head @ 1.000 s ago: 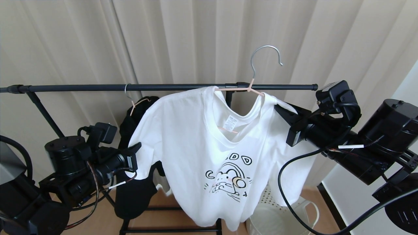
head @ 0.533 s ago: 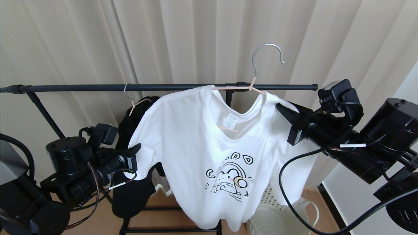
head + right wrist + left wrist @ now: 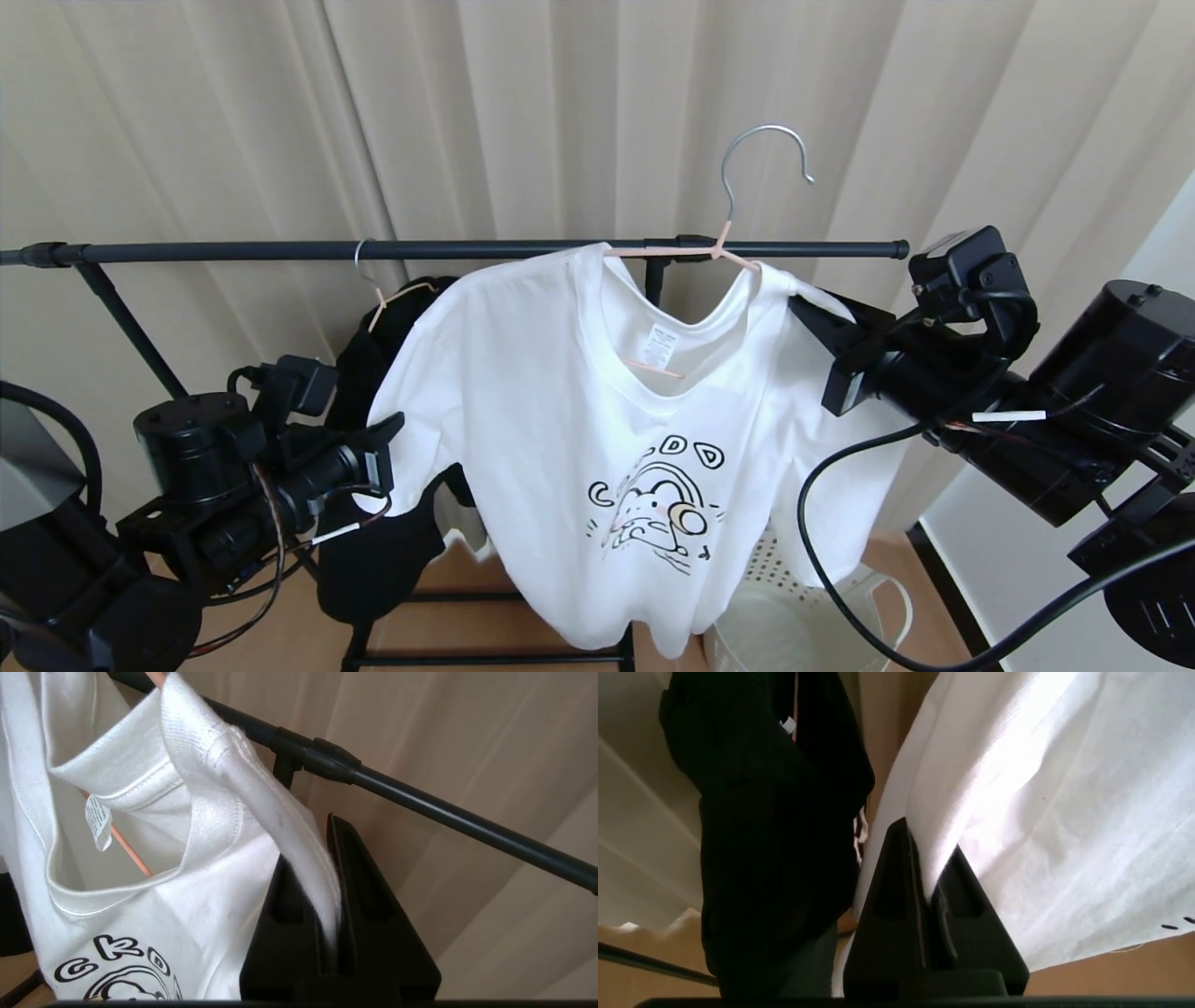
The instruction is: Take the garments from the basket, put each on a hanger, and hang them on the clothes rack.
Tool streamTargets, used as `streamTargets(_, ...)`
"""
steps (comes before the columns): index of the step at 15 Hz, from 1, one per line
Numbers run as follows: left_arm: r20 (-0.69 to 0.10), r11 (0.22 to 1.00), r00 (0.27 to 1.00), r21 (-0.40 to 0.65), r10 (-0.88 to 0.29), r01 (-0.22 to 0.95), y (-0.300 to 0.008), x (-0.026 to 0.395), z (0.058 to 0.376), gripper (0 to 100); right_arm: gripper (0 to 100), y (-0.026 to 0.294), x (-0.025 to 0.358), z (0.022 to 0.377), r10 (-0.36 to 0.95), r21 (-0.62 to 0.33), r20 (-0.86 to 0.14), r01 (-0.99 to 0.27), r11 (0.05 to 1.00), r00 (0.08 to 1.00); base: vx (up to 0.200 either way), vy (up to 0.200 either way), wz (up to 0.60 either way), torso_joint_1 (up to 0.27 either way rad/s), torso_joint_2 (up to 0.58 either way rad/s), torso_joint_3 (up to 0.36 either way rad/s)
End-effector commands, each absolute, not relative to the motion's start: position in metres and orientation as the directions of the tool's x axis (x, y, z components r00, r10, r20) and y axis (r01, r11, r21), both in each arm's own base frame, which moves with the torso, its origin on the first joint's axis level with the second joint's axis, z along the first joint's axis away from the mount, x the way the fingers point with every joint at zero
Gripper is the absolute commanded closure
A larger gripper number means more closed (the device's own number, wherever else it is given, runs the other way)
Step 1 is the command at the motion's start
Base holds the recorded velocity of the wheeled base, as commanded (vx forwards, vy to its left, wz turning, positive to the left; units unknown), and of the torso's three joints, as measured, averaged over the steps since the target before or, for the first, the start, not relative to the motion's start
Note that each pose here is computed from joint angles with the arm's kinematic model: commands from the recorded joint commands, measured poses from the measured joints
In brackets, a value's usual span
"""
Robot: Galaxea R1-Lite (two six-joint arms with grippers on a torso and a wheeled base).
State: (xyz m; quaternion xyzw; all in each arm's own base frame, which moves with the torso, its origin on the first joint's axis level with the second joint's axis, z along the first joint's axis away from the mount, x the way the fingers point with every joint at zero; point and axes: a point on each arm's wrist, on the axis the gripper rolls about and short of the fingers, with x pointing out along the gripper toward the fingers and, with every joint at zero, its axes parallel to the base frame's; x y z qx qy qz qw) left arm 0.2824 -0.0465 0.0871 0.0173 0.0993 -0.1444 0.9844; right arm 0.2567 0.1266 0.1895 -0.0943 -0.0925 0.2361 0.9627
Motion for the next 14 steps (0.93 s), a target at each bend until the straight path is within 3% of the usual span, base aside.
streamTargets(1, -0.201, 0.958, 0.938, 0.006, -0.281, 0.288, -0.047, 0.282, 0.087, 100, 100, 0.127, 0.257, 0.188, 0.473, -0.225, 0.13, -0.439, 0.87, 0.871, 0.0, 0.0, 0.0, 0.0, 0.0, 0.0)
streamTargets(2, -0.201, 0.957, 0.938, 0.006, -0.283, 0.29, -0.047, 0.281, 0.087, 0, 100, 0.127, 0.257, 0.188, 0.473, -0.225, 0.13, -0.439, 0.87, 0.871, 0.0, 0.0, 0.0, 0.0, 0.0, 0.0)
streamTargets(10, -0.132, 0.952, 0.944, 0.011, -0.302, 0.306, -0.048, 0.271, 0.098, 0, 100, 0.127, 0.257, 0.181, 0.476, -0.221, 0.101, -0.447, 0.867, 0.874, 0.0, 0.0, 0.0, 0.0, 0.0, 0.0)
streamTargets(12, -0.049, 0.942, 0.941, 0.017, -0.335, 0.336, -0.053, 0.252, 0.128, 0, 100, 0.126, 0.251, 0.169, 0.532, -0.205, 0.058, -0.511, 0.835, 0.845, 0.0, 0.0, 0.0, 0.0, 0.0, 0.0)
streamTargets(14, -0.044, 0.936, 0.935, 0.016, -0.351, 0.352, -0.056, 0.246, 0.134, 0, 100, 0.125, 0.25, 0.166, 0.535, -0.195, 0.044, -0.517, 0.833, 0.844, 0.0, 0.0, 0.0, 0.0, 0.0, 0.0)
